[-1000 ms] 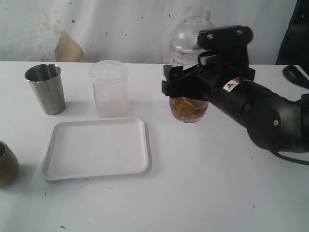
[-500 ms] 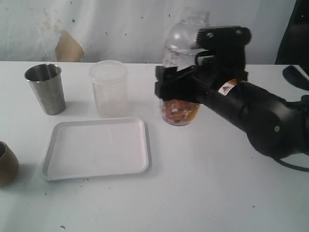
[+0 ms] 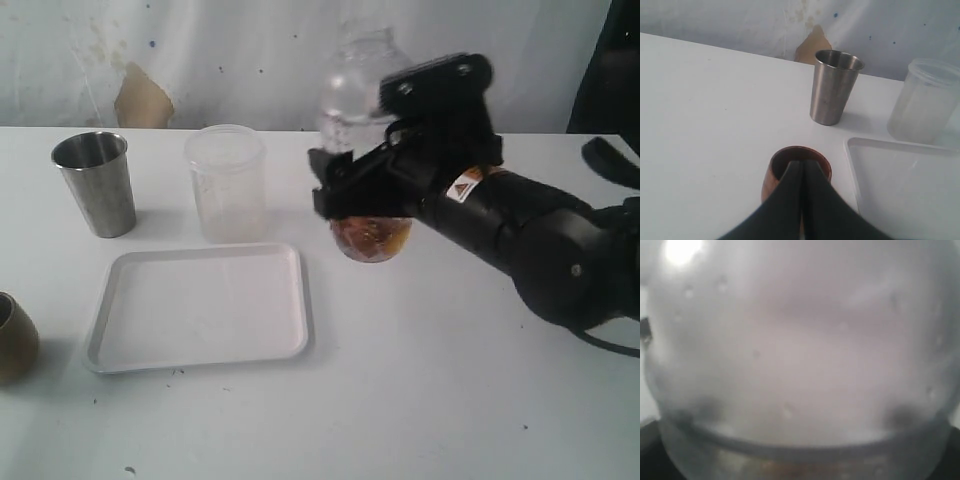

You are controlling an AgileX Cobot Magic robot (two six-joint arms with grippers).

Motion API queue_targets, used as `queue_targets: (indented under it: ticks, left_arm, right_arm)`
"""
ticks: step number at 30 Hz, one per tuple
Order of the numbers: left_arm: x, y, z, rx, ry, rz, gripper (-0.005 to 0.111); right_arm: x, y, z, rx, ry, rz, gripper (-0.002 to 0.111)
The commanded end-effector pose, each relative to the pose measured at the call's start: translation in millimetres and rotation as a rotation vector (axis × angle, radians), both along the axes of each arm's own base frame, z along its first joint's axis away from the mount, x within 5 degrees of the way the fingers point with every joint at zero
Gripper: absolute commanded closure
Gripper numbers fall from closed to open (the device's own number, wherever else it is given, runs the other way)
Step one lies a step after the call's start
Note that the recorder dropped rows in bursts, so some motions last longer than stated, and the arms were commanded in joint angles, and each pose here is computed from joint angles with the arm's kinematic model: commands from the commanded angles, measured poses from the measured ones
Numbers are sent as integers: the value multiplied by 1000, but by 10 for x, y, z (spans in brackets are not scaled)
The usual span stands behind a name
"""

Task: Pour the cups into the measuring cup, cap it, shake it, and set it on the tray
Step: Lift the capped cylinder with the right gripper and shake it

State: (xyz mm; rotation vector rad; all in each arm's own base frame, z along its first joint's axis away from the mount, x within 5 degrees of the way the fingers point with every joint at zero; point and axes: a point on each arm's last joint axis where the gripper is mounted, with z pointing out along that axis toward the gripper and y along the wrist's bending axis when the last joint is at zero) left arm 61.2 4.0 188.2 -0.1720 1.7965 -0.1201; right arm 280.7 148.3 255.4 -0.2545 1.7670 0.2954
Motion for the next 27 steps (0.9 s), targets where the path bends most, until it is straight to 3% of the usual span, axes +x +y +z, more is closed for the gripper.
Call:
queue_targets:
  ticks: [1, 4, 12, 19, 27]
  left_arm:
    - [-1, -4, -10, 5, -4, -7, 106]
    - [-1, -4, -10, 5, -4, -7, 106]
    - [-1, -4, -10, 5, -4, -7, 106]
    - [-1, -4, -10, 5, -4, -7, 106]
    - [-1, -4, -10, 5, -4, -7, 106]
  right_arm:
    - [48, -130, 148, 115, -79, -136, 108]
    - [68, -69, 222, -43, -143, -61, 108]
    - [302, 150, 392, -193, -32, 48, 108]
    - [564, 327, 347, -232, 29, 124, 108]
    - [830, 159, 406, -155, 45, 20, 108]
